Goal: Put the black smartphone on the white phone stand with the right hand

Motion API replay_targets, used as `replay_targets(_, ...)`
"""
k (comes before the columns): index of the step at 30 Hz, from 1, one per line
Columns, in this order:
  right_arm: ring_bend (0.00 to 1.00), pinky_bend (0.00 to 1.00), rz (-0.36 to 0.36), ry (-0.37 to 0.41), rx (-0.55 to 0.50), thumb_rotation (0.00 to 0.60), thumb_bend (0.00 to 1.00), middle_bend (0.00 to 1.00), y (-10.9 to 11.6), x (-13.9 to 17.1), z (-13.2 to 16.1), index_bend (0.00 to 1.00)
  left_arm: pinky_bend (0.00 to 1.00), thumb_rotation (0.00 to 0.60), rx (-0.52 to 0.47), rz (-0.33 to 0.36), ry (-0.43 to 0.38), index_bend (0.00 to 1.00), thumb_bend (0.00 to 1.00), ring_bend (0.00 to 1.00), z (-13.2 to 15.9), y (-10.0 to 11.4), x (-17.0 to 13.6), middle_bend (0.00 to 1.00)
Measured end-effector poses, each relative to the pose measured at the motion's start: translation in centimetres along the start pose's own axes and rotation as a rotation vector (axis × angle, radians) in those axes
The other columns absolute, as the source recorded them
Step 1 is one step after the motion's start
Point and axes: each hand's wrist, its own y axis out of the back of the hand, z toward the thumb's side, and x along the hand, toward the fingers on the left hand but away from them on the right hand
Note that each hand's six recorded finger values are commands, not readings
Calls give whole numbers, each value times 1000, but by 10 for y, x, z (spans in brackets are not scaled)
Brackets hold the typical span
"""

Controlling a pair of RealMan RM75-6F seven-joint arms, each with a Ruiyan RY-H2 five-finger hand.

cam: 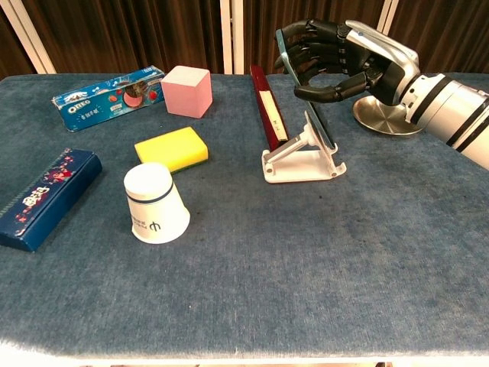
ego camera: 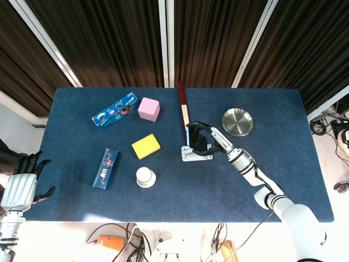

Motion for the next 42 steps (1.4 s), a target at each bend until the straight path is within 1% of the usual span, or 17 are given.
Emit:
replay_targets(8, 311, 374, -12, -12, -21, 600, 399, 445, -1, 1, -5, 543, 0, 600, -1, -3, 5, 199, 140, 0, -1, 0, 0, 15)
replay_targets(16, 294, 353, -6, -34, -20, 600, 392, 432, -2, 6, -11, 520, 0, 600, -3, -10, 3, 199, 140, 0, 0, -2, 1, 14)
replay_targets(23, 264, 327, -1, -51, -32, 600, 363, 394, -4, 10, -16, 459, 0, 600, -4, -14, 1, 199, 140, 0, 0, -3, 3, 15)
replay_targets(26, 249, 315, 1, -55, -36, 600, 335, 377, -5, 11, -17, 427, 0, 600, -6, -15, 1, 199, 140, 0, 0, -3, 3, 15)
replay_targets(35, 230, 296, 4, -53, -51, 600, 328, 355, -8, 12, -17, 393, 0, 600, -10, -18, 0, 199, 140, 0, -1, -5, 4, 15)
replay_targets(39, 205, 253, 7, -54, -46, 600, 326, 325, -9, 14, -17, 323, 0, 600, -13, -19, 1, 199, 140, 0, -1, -6, 4, 15)
replay_targets(42, 164, 199, 7, -61, -49, 600, 325, 277, -10, 14, -19, 248, 0, 600, -14, -20, -1, 199, 140, 0, -1, -6, 5, 15)
